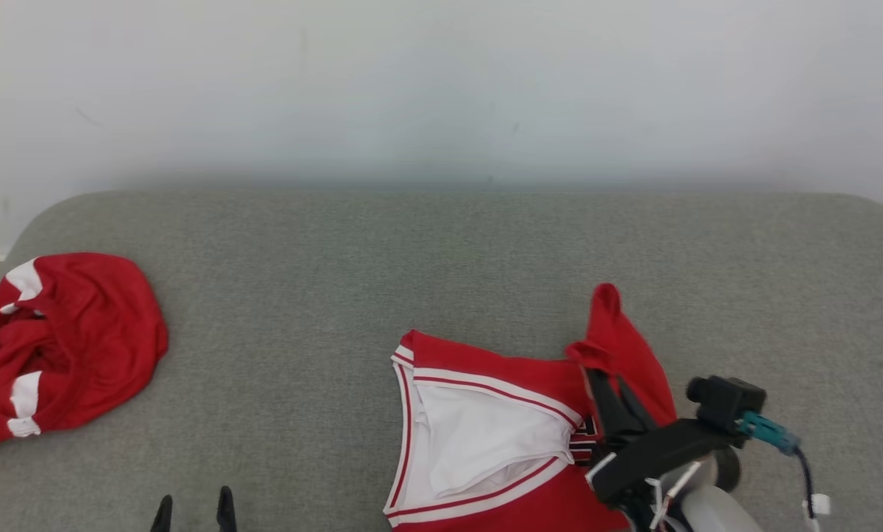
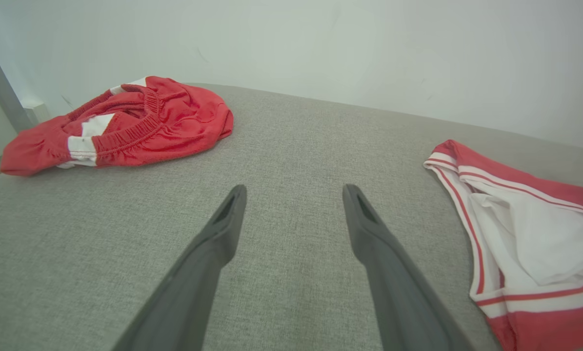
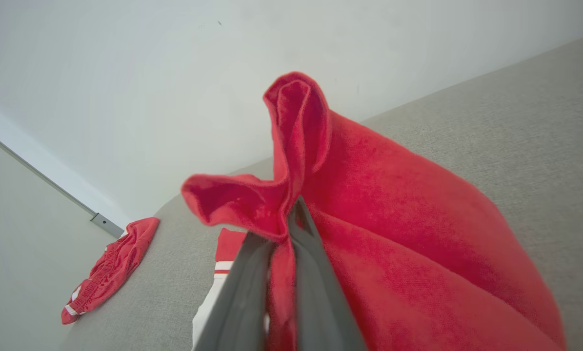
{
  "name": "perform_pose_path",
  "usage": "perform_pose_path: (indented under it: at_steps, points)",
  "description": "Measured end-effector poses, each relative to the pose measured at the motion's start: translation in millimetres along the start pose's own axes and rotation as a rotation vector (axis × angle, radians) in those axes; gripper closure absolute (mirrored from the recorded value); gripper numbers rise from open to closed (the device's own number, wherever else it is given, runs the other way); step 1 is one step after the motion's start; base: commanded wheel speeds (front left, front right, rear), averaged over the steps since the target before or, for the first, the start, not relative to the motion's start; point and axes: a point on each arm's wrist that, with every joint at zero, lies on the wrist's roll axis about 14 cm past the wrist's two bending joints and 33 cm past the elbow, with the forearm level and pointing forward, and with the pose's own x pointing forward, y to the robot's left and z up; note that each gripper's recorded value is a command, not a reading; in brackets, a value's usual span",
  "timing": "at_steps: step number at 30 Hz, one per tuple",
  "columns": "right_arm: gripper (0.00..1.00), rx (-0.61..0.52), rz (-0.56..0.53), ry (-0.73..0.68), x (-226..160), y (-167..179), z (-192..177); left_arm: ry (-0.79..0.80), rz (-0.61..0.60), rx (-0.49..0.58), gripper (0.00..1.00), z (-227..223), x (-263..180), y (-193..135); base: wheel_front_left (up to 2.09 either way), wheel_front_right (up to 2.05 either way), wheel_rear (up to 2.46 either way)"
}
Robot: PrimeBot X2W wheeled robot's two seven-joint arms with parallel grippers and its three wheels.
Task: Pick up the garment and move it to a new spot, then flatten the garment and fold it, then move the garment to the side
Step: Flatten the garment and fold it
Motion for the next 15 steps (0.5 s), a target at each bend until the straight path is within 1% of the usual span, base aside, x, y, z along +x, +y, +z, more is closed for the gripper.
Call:
perform_pose_path:
  at_steps: [6,11,15]
  points:
    - [1.00,0.011,0.114,0.044,22.0,51.2,-18.7,-0.003,0.011,-0.018,0.00,-0.2,-5.6,0.5,0.00,0.00,0.00]
    - [1.00,-0.019,0.181,0.104,34.3,76.7,-37.8,-0.009,0.041,-0.036,0.00,0.7,-12.2,6.0,0.00,0.00,0.00]
    - [1.00,-0.017,0.226,0.156,42.0,93.7,-54.2,-0.009,0.049,-0.045,0.00,0.0,-16.2,6.4,0.00,0.00,0.00]
